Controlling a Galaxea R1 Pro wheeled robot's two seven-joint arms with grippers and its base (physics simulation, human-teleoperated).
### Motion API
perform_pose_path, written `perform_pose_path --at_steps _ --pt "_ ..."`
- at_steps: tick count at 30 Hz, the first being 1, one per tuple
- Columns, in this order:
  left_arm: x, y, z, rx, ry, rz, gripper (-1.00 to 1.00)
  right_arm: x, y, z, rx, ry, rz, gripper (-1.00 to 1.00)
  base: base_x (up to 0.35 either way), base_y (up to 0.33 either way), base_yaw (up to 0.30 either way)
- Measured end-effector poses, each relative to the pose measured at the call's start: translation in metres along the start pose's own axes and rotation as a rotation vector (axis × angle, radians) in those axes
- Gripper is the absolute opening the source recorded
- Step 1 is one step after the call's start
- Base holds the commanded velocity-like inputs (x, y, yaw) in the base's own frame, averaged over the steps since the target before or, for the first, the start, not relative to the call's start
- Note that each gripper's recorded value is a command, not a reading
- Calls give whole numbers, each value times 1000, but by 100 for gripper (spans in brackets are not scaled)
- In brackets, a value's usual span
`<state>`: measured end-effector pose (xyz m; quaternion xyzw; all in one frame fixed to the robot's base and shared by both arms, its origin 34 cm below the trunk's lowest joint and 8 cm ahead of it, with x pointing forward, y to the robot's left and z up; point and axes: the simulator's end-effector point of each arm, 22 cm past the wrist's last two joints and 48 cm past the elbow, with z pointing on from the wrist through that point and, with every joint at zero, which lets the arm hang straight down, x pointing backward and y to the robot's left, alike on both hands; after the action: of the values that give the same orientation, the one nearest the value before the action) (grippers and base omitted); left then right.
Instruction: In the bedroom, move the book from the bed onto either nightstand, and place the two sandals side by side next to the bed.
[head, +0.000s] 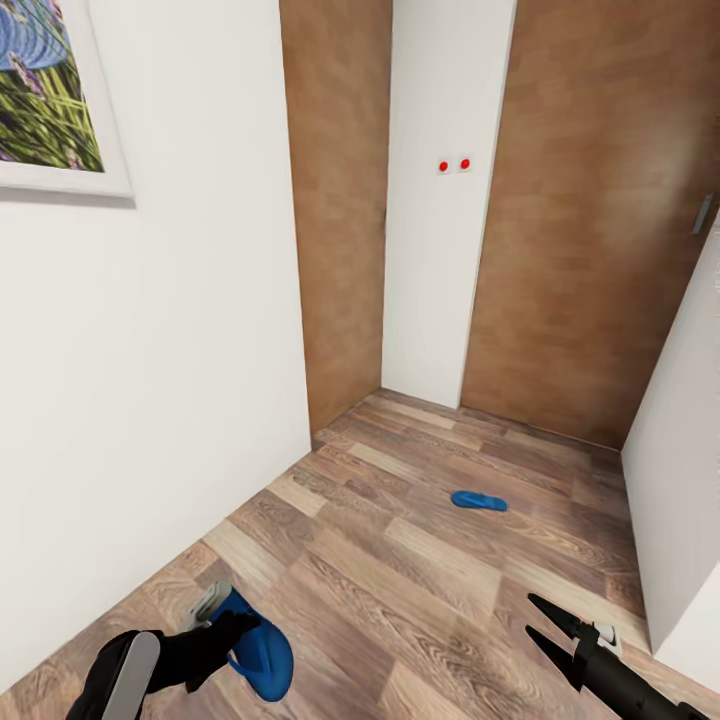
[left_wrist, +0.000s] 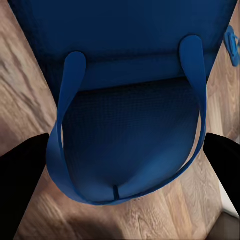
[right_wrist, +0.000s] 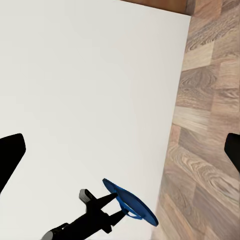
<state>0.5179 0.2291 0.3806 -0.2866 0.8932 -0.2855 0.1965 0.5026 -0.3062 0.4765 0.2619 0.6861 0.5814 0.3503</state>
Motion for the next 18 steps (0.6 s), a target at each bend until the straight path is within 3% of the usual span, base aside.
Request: perform_pose_path --at_steps 18 --pt "0 0 0 -1 1 0 -100 0 0 0 -1 1 0 100 297 208 -264"
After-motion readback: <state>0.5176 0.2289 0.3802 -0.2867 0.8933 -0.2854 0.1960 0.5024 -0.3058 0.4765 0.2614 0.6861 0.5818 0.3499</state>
